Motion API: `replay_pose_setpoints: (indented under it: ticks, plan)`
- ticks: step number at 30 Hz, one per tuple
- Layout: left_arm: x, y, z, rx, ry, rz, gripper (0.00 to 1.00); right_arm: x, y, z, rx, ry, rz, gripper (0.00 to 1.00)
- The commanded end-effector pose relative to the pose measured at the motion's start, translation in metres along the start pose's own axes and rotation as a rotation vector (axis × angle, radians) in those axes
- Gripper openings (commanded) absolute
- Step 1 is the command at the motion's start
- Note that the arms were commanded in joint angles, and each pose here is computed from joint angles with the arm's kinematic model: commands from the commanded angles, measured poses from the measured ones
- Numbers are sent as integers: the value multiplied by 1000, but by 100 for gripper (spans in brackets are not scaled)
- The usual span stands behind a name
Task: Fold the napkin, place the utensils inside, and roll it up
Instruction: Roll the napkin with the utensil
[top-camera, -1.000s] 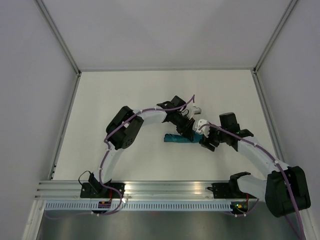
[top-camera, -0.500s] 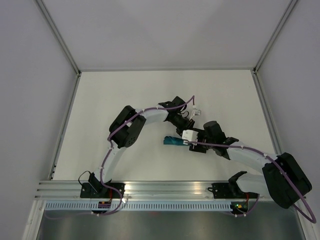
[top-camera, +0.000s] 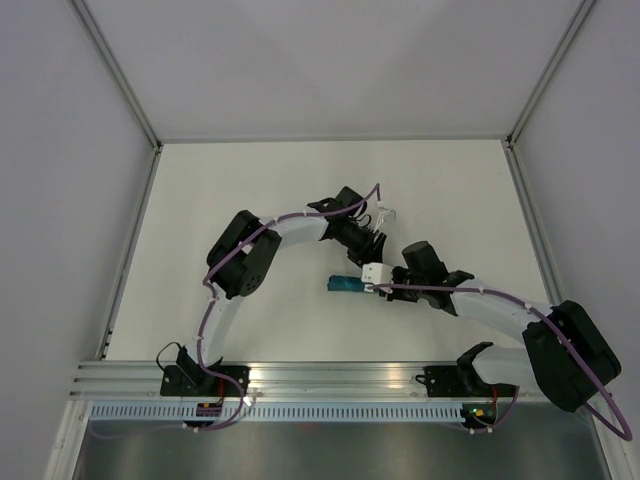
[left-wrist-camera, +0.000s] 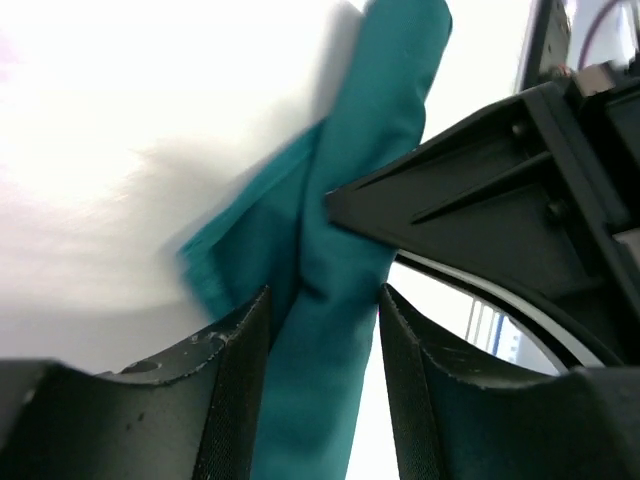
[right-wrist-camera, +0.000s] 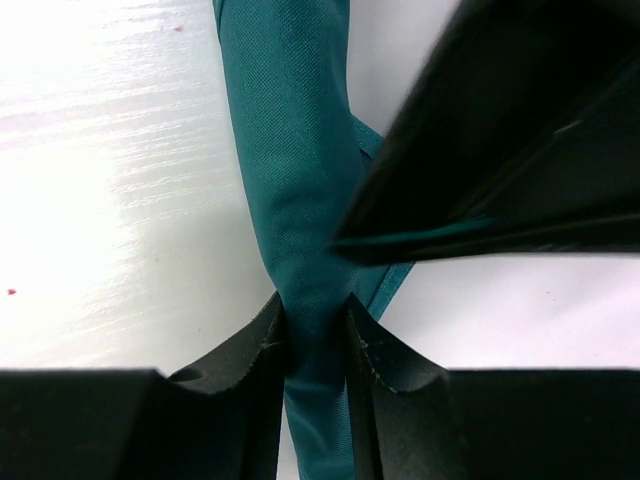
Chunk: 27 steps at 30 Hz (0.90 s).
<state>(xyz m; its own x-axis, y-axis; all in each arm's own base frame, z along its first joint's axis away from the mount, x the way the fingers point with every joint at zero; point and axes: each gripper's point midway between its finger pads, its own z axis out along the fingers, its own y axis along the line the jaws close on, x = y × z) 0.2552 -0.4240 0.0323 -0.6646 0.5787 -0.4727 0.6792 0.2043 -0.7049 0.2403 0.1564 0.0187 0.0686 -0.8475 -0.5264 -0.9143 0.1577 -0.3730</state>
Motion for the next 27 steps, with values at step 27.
replay_pose_setpoints:
  ticks: [27]
  plan:
    - [-19,-34,-160,-872,-806,418,56,18,1,2,-714,122,251,27]
